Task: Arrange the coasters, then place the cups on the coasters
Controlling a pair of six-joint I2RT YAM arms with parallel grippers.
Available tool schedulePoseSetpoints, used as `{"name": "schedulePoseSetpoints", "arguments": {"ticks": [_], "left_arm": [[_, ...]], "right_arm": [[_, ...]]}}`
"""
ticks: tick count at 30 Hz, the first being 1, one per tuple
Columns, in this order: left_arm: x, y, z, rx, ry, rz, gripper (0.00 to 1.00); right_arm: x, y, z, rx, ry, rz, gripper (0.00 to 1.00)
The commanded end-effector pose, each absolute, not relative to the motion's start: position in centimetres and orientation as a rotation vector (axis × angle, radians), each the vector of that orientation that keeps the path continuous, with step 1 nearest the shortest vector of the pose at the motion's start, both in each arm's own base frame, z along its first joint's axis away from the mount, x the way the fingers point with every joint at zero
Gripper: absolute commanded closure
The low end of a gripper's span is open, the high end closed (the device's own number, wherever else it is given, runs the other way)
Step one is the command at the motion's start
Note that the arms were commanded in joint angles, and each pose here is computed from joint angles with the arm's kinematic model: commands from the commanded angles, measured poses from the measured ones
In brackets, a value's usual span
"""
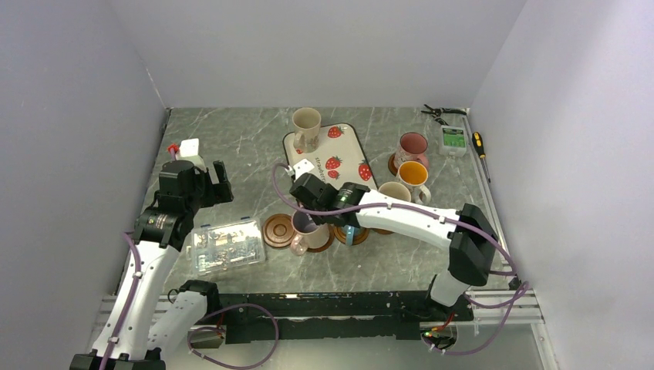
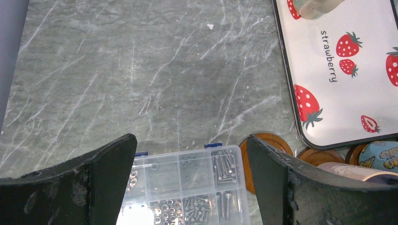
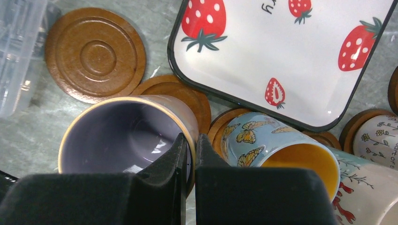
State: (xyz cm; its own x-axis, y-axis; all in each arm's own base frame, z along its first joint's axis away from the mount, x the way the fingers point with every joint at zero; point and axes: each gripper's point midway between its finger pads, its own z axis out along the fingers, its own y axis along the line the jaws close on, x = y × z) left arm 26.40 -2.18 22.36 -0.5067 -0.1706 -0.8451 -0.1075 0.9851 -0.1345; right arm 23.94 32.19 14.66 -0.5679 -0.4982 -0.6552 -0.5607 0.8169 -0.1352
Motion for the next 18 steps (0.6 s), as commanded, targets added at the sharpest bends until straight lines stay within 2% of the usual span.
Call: {"name": "schedulePoseSetpoints", "arguments": {"ticks": [1,18], "left_arm": [[26.8,-2.1,23.5,-0.206,2.070,-0.076,0.06],[26.8,-2.1,23.4,-0.204,2.073,-0.079,0.06]], "right_arm": [[25.7,33.4,16.6,-0.649,2.213,0.191,1.00],[26.0,33.2,14.9,-0.685,2.163,0.290,1.00]]}}
